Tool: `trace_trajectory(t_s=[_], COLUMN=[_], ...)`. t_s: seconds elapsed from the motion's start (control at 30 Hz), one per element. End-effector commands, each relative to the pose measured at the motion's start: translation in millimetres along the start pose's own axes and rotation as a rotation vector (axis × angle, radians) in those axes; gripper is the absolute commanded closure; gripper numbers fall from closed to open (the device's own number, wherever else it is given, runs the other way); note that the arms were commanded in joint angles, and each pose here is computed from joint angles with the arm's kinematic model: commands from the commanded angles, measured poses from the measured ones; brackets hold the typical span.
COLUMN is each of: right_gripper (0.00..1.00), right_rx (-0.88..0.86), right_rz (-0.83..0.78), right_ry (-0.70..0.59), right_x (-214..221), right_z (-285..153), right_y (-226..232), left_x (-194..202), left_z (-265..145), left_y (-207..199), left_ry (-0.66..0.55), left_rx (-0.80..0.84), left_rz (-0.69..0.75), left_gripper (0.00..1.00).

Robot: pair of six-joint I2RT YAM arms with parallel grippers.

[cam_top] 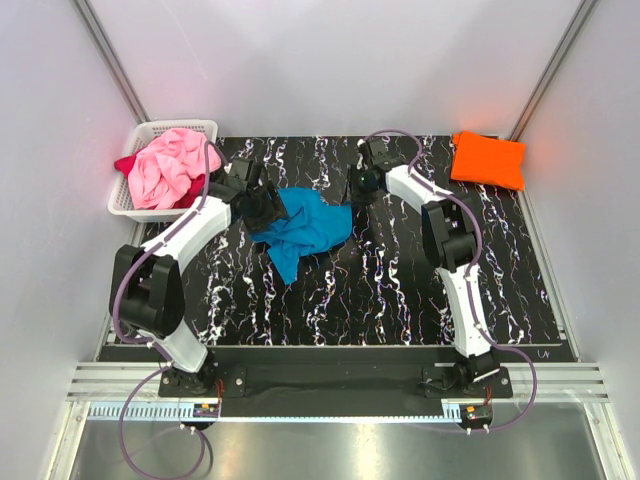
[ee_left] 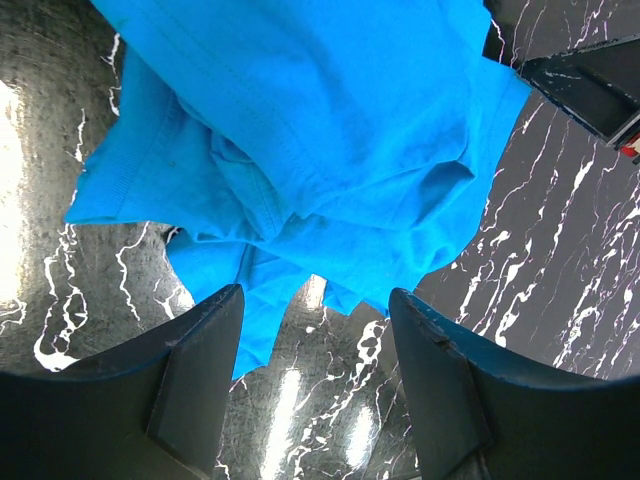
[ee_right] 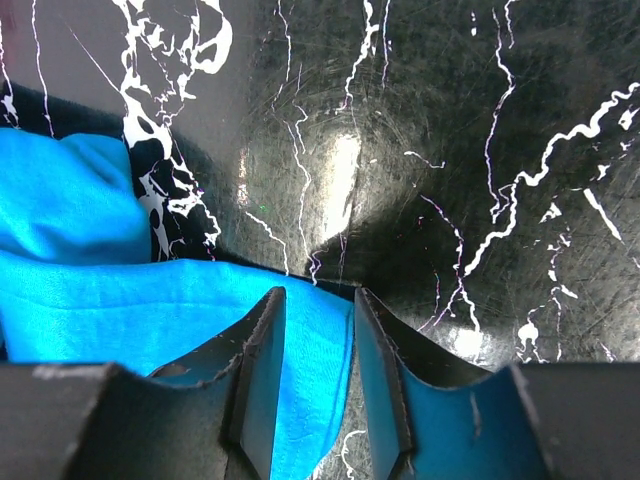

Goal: Fold and stack the t-shirts
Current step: Flatten the tshirt out

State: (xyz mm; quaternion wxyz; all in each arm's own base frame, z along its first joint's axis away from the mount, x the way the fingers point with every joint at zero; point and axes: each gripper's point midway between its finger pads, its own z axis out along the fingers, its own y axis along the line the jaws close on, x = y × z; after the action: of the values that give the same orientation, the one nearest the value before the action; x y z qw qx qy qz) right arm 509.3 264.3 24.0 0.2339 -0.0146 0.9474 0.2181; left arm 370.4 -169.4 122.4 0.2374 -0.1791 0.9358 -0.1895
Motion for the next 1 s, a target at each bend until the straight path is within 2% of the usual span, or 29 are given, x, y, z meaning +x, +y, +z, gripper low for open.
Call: trace_trajectory(t_s=[0.0,0.23,0.43,0.47,0.5,0.57,0.6,0.77,0.9,0.97], right_gripper=[0.59,0.59,0.66,0.69,0.82,0.97,1.0,1.0,1.0,1.0], right_rx=[0.017,0.048,0.114,0.127,0.141,0.189,0.236,0.423,0.556,0.57], right_rz=[0.01,-0.028,-0.089,-0.089,-0.093,-0.097,-0.107,-0.117,-0.085,-0.056], right_ry=[0.04,0.144,0.199,0.2,0.206,0.206,0.197,0.125,-0.011,-0.06], right_x=[18,63,100,101,104,107,106,98,76,73], right_z=[-2,11,21,22,24,24,21,-2,-52,-78], right_y=[0,4,8,7,4,-4,-11,-40,-53,-51], left_x=[-10,-10,-9,-9,-9,-9,-9,-8,-7,-6], left_z=[-14,-13,-16,-16,-17,-17,-17,-19,-20,-21], left_y=[-7,-6,-3,-3,-3,-3,-3,-2,-1,-1], left_ry=[-0.049,-0.052,-0.059,-0.06,-0.06,-0.06,-0.059,-0.063,-0.064,-0.063], left_rx=[0.044,0.039,0.033,0.032,0.034,0.034,0.033,0.033,0.034,0.033], left_rz=[0.019,0.006,0.005,0.005,0.005,0.005,0.006,0.007,0.005,0.003], left_gripper=[0.35,0.35,0.35,0.35,0.35,0.35,0.35,0.35,0.35,0.35])
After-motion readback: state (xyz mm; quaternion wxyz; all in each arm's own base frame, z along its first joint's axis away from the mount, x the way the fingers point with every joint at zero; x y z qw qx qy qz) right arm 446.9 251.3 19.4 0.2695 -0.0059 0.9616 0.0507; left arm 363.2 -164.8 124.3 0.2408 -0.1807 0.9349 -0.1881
